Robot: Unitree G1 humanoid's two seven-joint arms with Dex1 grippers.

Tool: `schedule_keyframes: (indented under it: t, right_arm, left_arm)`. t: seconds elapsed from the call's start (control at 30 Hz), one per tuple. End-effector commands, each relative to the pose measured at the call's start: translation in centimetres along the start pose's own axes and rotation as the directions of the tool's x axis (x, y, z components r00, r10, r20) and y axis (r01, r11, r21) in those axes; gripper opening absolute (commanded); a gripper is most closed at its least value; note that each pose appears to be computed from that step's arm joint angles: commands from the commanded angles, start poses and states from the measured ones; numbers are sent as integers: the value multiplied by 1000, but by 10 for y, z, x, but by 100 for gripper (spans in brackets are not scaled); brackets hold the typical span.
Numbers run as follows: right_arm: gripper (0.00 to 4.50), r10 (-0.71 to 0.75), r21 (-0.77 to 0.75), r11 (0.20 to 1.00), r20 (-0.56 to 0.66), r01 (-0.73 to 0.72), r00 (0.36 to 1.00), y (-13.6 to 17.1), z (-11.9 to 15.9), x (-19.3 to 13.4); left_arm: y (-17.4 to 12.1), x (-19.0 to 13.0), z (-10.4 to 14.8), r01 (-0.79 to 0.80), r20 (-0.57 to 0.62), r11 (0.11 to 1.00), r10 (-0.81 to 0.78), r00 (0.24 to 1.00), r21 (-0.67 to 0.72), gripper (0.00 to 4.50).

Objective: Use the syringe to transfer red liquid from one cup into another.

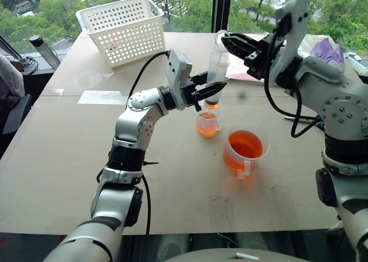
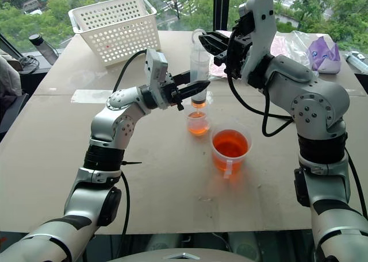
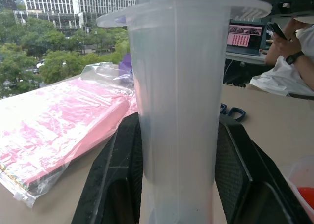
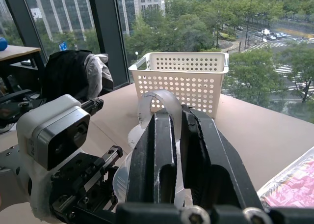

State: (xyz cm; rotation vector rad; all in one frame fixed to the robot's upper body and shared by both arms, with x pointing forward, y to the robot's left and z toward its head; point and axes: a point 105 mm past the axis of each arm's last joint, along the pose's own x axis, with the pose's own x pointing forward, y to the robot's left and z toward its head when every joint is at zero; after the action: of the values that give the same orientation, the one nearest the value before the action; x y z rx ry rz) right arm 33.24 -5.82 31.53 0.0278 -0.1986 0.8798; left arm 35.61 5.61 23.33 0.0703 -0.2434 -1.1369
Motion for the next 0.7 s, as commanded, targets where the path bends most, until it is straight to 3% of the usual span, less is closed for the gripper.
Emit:
schedule_keyframes:
  t: [0.03,0.7]
  right_arm:
    - [3,27,-80,996,-2,-27,1000,9,8,-1]
    - [3,64,-171,981,-175,-94,983,12,-30,-1]
  left_arm:
    - [-4,1,17,17,58,998,-20,998,53,136]
    - [0,-2,26,-13,90,998,8,996,55,136]
